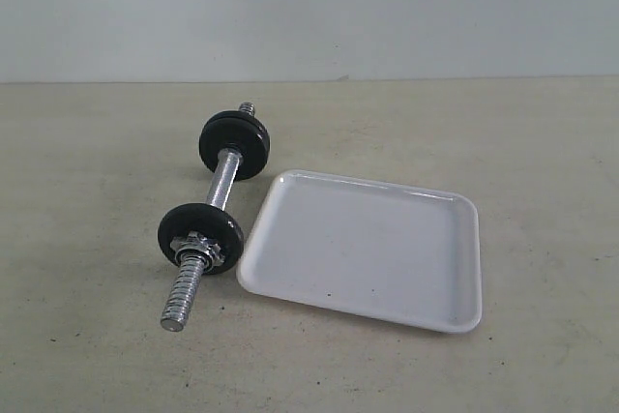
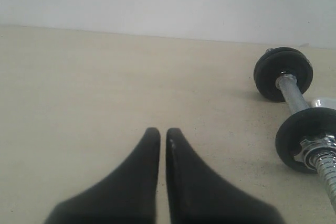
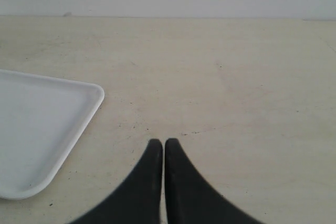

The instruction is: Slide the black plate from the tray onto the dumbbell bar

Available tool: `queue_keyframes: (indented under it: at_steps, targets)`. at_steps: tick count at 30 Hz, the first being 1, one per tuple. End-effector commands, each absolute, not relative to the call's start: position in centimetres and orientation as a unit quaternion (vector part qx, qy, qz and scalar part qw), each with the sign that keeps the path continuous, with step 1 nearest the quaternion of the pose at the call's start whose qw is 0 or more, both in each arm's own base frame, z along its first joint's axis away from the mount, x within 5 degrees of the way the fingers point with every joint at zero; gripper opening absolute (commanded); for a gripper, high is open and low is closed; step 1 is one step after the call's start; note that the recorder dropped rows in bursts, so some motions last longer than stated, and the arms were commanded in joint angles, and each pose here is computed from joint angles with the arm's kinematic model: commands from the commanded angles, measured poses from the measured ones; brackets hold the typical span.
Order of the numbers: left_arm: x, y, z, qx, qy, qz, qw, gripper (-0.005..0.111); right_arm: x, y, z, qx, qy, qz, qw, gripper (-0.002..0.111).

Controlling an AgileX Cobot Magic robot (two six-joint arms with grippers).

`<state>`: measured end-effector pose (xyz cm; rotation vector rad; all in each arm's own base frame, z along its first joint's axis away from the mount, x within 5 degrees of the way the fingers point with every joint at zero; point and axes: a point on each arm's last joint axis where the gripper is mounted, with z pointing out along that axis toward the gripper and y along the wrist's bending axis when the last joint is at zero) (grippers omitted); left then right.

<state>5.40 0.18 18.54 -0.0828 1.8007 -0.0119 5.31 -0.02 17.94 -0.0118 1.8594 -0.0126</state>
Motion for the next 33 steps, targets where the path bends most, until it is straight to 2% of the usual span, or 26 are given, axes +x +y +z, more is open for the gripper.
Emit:
queue_keyframes:
  at_steps: [1, 33]
  targets:
    - [5.41, 0.12, 18.46, -0.034, 0.783, -0.009, 0.621, 0.004, 5.32, -0.03, 18.11, -0.005, 0.795, -0.006, 0.606, 0.0]
    - [5.41, 0.04, 18.46, -0.028, 0.783, -0.014, 0.621, 0.004, 5.32, -0.03, 18.11, -0.005, 0.795, -0.006, 0.606, 0.0]
